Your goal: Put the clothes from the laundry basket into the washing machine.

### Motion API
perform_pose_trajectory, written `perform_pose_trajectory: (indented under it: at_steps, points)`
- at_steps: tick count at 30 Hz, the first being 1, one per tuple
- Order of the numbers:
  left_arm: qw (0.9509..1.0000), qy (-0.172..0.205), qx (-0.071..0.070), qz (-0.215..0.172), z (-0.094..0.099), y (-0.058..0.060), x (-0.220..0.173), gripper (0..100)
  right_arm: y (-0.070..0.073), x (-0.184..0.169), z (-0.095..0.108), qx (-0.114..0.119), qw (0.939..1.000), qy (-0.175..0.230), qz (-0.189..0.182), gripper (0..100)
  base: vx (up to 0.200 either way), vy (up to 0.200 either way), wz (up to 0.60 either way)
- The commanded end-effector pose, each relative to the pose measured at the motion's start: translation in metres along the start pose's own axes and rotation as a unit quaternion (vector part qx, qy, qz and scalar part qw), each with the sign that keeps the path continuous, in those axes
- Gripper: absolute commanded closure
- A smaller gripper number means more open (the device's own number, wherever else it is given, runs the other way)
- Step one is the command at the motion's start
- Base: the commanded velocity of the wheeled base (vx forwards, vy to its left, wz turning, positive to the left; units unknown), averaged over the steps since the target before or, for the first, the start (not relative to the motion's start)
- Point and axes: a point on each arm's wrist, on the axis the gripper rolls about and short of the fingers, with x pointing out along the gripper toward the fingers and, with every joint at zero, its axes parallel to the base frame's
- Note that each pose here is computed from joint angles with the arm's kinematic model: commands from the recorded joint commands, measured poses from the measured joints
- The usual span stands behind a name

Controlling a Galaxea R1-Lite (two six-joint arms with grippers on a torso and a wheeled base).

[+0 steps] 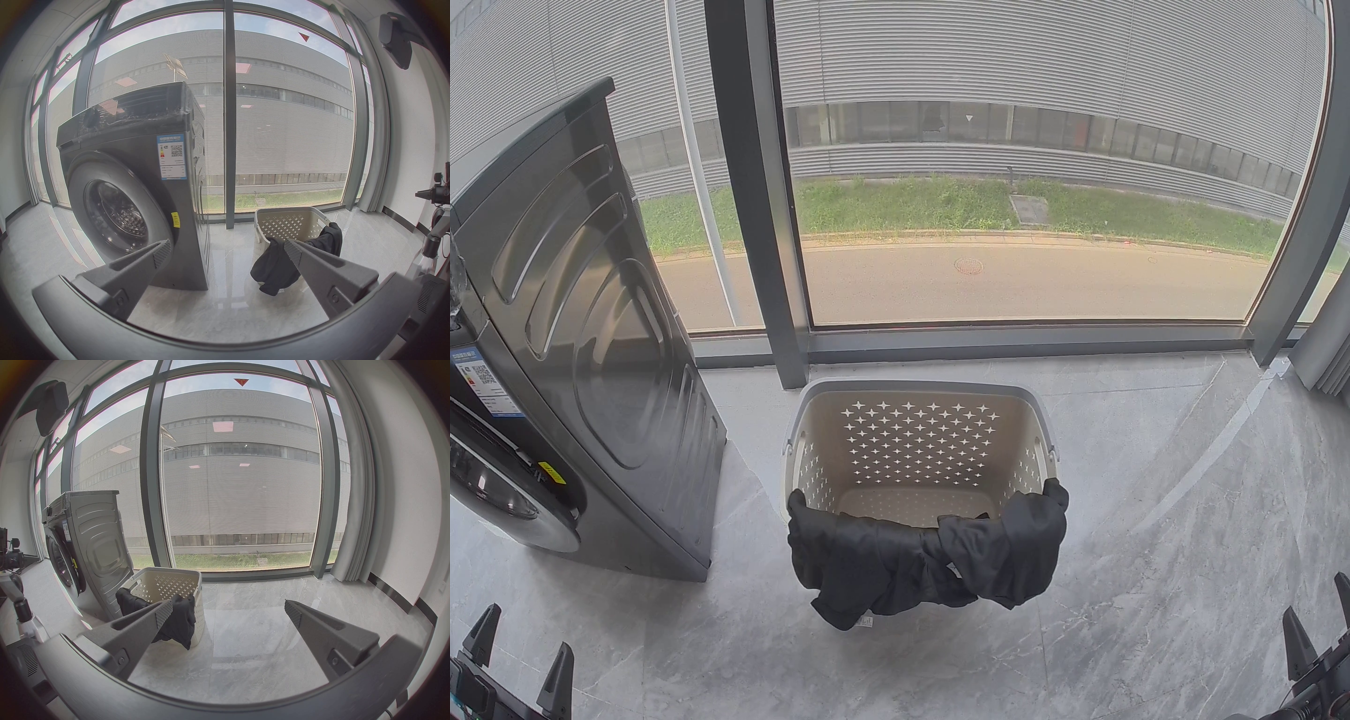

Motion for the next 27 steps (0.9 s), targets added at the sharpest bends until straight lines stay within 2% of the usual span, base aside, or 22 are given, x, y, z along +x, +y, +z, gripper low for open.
perform_pose_trajectory:
  at_steps: [1, 27]
  points:
    - [1.0000, -0.001, 0.000, 0.000, -0.0049, 0.0000, -0.0002, 0, 0.0000, 0.0000, -0.0052, 0.000, 1.0000, 0.000, 0.001, 0, 0.000, 0.200, 0.00]
    - [1.0000, -0.001, -0.001, 0.000, -0.0049, 0.0000, -0.0002, 0, 0.0000, 0.0000, -0.0052, -0.001, 1.0000, 0.000, 0.001, 0, 0.000, 0.200, 0.00]
